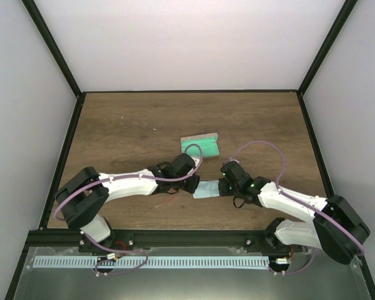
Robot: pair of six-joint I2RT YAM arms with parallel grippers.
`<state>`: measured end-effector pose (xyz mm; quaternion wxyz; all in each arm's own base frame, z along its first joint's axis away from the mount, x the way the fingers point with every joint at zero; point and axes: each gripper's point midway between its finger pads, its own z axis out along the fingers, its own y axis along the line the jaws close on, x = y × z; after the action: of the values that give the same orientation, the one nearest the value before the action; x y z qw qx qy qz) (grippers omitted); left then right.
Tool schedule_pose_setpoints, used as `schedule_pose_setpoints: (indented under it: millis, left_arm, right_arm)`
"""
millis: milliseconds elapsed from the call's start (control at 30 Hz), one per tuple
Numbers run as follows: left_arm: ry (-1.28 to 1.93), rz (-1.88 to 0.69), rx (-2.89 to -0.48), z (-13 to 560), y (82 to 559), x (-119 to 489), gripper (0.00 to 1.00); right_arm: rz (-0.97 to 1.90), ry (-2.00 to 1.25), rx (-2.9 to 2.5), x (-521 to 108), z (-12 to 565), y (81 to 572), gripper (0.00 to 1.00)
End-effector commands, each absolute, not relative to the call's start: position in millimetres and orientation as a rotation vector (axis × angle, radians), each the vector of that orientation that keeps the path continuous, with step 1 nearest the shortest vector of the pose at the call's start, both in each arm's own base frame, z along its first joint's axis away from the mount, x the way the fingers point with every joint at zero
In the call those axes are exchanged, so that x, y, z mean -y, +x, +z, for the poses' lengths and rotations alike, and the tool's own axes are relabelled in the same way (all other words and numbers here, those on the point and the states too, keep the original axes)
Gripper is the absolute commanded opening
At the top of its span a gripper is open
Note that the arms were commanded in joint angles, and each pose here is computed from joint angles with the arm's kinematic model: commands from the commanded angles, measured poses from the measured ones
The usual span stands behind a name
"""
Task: Organize the sunglasses
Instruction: Fold the glasses cleaning cloth at the center of the board.
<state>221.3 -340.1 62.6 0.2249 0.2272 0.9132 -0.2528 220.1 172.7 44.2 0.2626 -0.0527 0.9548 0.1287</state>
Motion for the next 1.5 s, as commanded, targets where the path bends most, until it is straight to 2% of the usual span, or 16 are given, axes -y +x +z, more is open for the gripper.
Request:
schedule_pose_setpoints:
  millis: [0, 1467]
  left_arm:
    - [0.633, -0.700, -2.502, 66.6, 219.6, 339.6, 0.04]
    - [0.706, -0.732, -2.555, 47.3, 199.6, 337.5, 0.04]
  right_arm:
    - [0.362, -0.144, -2.585, -175.6, 44.6, 217.3, 0.01]
    - [0.346, -0.137, -2.603, -174.4, 40.1, 216.4, 0.01]
